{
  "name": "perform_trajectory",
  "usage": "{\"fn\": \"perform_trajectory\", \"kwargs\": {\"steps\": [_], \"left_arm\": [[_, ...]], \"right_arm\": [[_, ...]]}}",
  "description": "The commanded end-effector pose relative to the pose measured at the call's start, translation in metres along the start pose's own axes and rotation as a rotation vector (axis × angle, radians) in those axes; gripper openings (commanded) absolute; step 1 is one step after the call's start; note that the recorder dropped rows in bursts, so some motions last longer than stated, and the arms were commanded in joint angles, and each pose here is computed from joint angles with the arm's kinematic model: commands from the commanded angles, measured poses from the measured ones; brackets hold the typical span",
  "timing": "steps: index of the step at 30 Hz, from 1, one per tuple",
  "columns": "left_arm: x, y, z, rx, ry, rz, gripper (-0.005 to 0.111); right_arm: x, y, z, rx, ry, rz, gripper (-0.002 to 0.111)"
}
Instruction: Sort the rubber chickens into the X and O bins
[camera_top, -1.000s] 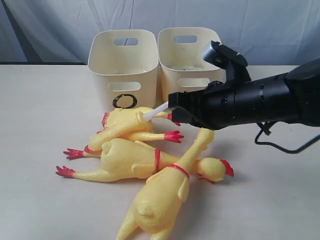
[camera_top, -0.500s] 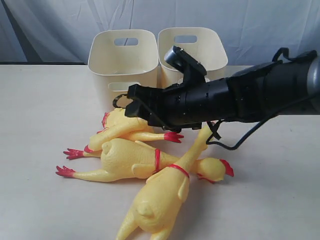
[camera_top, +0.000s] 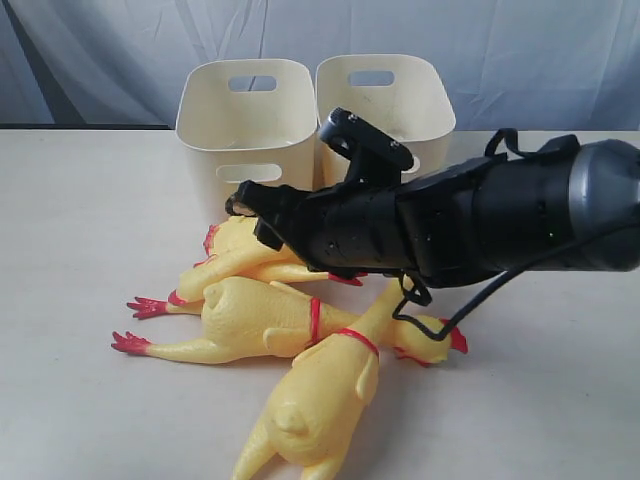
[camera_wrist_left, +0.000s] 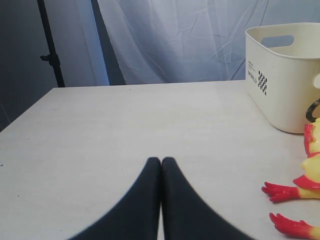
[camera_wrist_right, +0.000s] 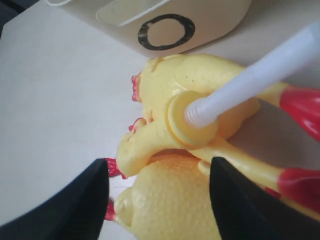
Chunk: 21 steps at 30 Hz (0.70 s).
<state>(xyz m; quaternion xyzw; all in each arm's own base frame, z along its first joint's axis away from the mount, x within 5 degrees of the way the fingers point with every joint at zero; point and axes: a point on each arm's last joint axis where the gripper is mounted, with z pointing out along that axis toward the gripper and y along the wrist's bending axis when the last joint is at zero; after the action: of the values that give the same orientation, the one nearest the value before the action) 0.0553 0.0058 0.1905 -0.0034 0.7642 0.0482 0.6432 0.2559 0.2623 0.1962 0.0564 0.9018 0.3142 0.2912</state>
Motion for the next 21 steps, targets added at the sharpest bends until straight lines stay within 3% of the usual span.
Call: {"fn": "perform_trajectory", "kwargs": {"steps": [1,13,21], "left_arm": [[-0.001,0.000,0.000,0.000,-0.020,-0.007,0.000],[-0.001,0.000,0.000,0.000,-0.020,-0.007,0.000],[-0.001,0.000,0.000,0.000,-0.020,-0.007,0.000]], "right_arm": [[0.001,0.001,0.009,0.006,0.008,0.050,0.056],[0.006,-0.010,0.031,0.085,0.001,0.093,0.056],[0.000,-0.003,0.040,0.065,-0.008,0.094,0.056]]}}
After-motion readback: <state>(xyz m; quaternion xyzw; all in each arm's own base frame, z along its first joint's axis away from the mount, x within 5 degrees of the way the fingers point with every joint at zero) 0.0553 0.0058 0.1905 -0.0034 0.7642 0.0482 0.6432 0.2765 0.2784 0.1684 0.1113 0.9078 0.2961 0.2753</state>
